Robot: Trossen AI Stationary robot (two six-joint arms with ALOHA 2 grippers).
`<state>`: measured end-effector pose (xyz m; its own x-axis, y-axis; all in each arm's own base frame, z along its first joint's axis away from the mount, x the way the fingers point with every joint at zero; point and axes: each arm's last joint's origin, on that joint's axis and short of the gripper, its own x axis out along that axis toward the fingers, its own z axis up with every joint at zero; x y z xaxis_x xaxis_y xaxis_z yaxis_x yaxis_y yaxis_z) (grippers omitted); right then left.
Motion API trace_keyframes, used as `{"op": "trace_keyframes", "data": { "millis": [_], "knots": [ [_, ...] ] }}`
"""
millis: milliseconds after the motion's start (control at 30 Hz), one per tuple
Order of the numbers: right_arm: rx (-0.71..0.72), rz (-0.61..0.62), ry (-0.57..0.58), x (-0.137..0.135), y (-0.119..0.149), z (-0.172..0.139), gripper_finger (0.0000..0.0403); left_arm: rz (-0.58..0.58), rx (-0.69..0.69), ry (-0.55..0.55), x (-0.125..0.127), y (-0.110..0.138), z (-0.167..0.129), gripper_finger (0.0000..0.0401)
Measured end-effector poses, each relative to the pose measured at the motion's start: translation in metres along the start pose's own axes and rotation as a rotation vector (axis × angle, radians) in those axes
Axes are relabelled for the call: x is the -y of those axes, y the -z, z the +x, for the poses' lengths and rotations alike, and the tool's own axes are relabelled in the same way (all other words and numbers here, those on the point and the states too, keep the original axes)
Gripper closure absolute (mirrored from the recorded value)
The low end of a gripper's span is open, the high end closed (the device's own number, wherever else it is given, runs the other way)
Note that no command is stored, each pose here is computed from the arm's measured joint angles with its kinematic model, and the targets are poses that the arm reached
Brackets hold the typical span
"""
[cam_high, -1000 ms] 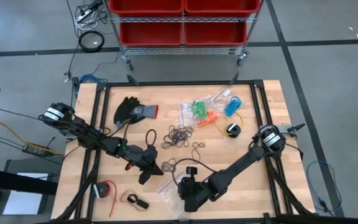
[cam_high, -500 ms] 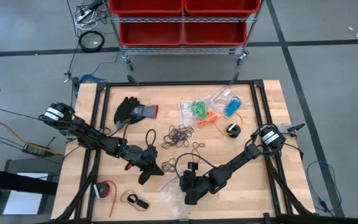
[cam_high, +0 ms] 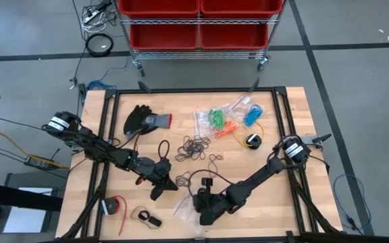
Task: Sort rubber bands
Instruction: Open the transparent zip bag
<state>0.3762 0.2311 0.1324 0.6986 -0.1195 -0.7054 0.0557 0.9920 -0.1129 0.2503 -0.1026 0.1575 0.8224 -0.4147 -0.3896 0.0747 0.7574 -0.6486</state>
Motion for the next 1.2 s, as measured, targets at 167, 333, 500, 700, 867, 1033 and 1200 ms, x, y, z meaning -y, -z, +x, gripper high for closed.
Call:
{"op": "trace_keyframes", "data": {
  "millis": [167,333,500,700,867,1033,1200],
  "knots": [
    [-0.015,-0.107,0.084,-0.009,-0.019,-0.019,0.0403,-0.017,0.010,0.059,0.004,-0.003,0.000,0.0387],
    [-0.061,-0.203,0.199,-0.012,-0.038,-0.045,0.0403,-0.025,0.049,0.216,0.015,-0.011,-0.002,0.0387],
    [-0.045,-0.265,0.303,-0.015,-0.050,-0.067,0.0403,-0.077,0.084,0.185,0.011,-0.015,-0.002,0.0385],
    [-0.042,-0.276,0.321,-0.015,-0.054,-0.073,0.0403,-0.080,0.110,0.163,0.007,-0.015,0.001,0.0350],
    [-0.041,-0.274,0.321,-0.015,-0.054,-0.073,0.0403,-0.065,0.125,0.119,0.004,-0.013,0.004,0.0274],
    [-0.047,-0.274,0.312,-0.015,-0.054,-0.073,0.0403,-0.064,0.158,0.084,0.003,-0.014,0.004,0.0189],
    [-0.046,-0.274,0.313,-0.015,-0.054,-0.073,0.0403,-0.065,0.165,0.050,0.001,-0.013,0.004,0.0129]
  ]
}}
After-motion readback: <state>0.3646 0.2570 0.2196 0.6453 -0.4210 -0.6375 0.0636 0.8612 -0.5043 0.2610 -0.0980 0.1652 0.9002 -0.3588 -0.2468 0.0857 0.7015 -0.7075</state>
